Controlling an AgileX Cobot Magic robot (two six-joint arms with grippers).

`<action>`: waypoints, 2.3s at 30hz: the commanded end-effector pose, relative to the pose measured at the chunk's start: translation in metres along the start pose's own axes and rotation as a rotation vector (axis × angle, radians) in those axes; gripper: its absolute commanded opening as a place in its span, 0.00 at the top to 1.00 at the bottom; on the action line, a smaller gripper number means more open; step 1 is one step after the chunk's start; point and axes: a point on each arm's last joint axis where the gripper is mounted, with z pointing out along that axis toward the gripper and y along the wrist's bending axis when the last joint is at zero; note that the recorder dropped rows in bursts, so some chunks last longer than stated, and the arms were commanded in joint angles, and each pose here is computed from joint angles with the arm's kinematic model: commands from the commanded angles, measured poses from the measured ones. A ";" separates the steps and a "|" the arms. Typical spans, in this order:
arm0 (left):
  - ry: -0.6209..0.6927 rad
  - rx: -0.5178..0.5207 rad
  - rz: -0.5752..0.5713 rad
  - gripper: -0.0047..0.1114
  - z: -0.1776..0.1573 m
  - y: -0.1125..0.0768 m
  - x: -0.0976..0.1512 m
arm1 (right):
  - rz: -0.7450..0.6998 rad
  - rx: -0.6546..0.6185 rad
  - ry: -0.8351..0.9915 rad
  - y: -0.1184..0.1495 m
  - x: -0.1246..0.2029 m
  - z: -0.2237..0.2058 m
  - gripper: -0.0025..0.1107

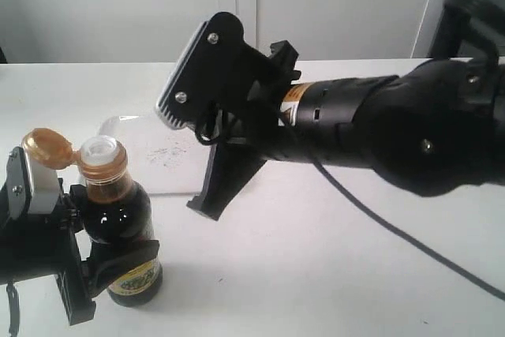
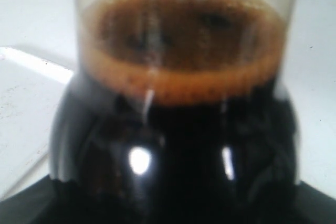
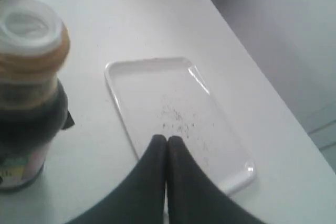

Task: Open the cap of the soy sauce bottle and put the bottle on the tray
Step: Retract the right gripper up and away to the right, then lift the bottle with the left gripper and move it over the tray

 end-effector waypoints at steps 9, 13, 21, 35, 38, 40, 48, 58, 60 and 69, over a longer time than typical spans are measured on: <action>0.013 0.019 0.005 0.96 0.001 -0.003 0.002 | 0.096 -0.086 0.303 -0.043 0.013 -0.019 0.98; 0.013 0.019 0.005 0.96 0.001 -0.003 0.002 | 0.274 -0.048 0.427 -0.068 0.031 -0.030 0.98; 0.005 -0.003 -0.009 0.96 0.001 -0.001 0.001 | 0.464 0.237 0.591 -0.122 0.076 -0.056 0.98; -0.131 -0.172 0.000 0.96 -0.012 0.008 -0.028 | 0.607 0.273 0.646 -0.144 0.118 -0.042 0.98; -0.186 -0.201 -0.031 0.96 -0.013 0.016 -0.042 | 0.604 0.262 0.660 -0.143 0.123 -0.036 0.98; -0.212 -0.225 -0.034 0.96 -0.012 0.022 -0.048 | 0.603 0.258 0.665 -0.143 0.124 -0.034 0.98; -0.319 -0.301 -0.034 0.96 -0.012 0.044 -0.076 | 0.599 0.262 0.658 -0.144 0.124 -0.034 0.98; -0.335 -0.352 -0.003 0.96 -0.007 0.066 -0.097 | 0.598 0.261 0.655 -0.143 0.124 -0.033 0.98; -0.336 -0.357 -0.014 0.96 -0.002 0.072 -0.097 | 0.598 0.261 0.655 -0.143 0.124 -0.033 0.98; -0.317 -0.357 -0.042 0.96 0.022 0.103 -0.093 | 0.606 0.260 0.650 -0.143 0.123 -0.033 0.98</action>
